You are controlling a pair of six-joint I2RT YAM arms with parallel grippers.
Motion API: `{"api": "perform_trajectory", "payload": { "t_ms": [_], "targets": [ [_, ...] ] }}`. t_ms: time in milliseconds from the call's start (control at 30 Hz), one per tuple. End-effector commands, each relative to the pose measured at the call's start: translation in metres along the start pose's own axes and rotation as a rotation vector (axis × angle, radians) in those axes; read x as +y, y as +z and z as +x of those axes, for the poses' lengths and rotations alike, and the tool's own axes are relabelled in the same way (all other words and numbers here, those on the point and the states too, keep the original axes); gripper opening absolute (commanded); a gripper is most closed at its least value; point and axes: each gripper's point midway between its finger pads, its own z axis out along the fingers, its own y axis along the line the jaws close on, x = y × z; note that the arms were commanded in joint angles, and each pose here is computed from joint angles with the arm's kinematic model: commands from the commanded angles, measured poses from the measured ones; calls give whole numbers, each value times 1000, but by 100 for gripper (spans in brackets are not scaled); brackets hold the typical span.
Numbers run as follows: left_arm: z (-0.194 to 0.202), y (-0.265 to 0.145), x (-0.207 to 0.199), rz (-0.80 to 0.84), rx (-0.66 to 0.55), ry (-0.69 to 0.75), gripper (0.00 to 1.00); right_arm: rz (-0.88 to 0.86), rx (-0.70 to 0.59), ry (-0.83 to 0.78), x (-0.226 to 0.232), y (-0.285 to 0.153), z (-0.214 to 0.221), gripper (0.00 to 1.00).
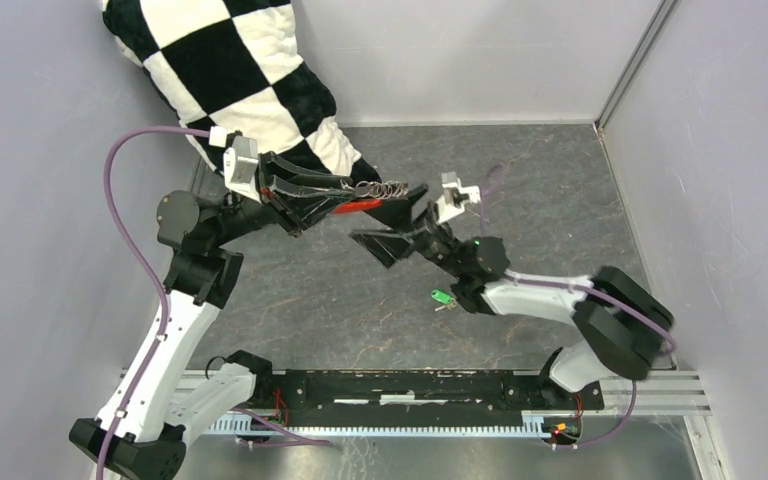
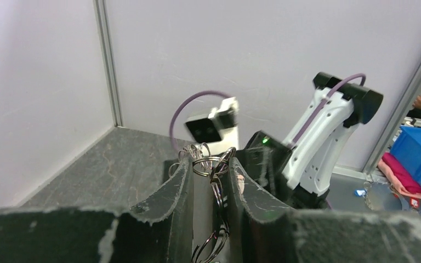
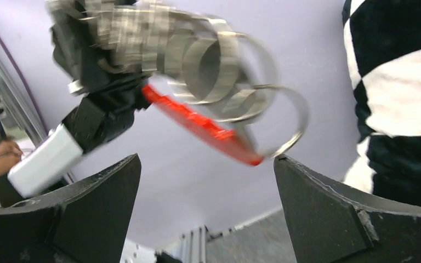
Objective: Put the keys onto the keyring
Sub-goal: Adjust the keyring.
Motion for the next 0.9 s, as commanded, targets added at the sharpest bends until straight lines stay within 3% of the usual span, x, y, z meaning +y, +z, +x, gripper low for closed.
{"api": "perform_trajectory", "payload": {
  "t_ms": [0, 200, 533, 767, 867],
  "targets": [
    [-41, 3, -8, -10, -98, 35, 2, -330, -393, 76, 58, 24, -87, 98],
    [-49, -1, -15, -9, -115, 65, 2, -342, -468, 128, 49, 38, -97, 98],
    [-67, -6, -7, -105, -180, 57, 2, -472, -492, 33, 92, 33, -126, 96],
    [-64, -9, 0, -154, -183, 57, 2, -495, -516, 39, 103, 28, -139, 89],
    [-60, -14, 7, -203, -180, 77, 2, -530, -513, 63, 109, 31, -143, 77]
  ]
}}
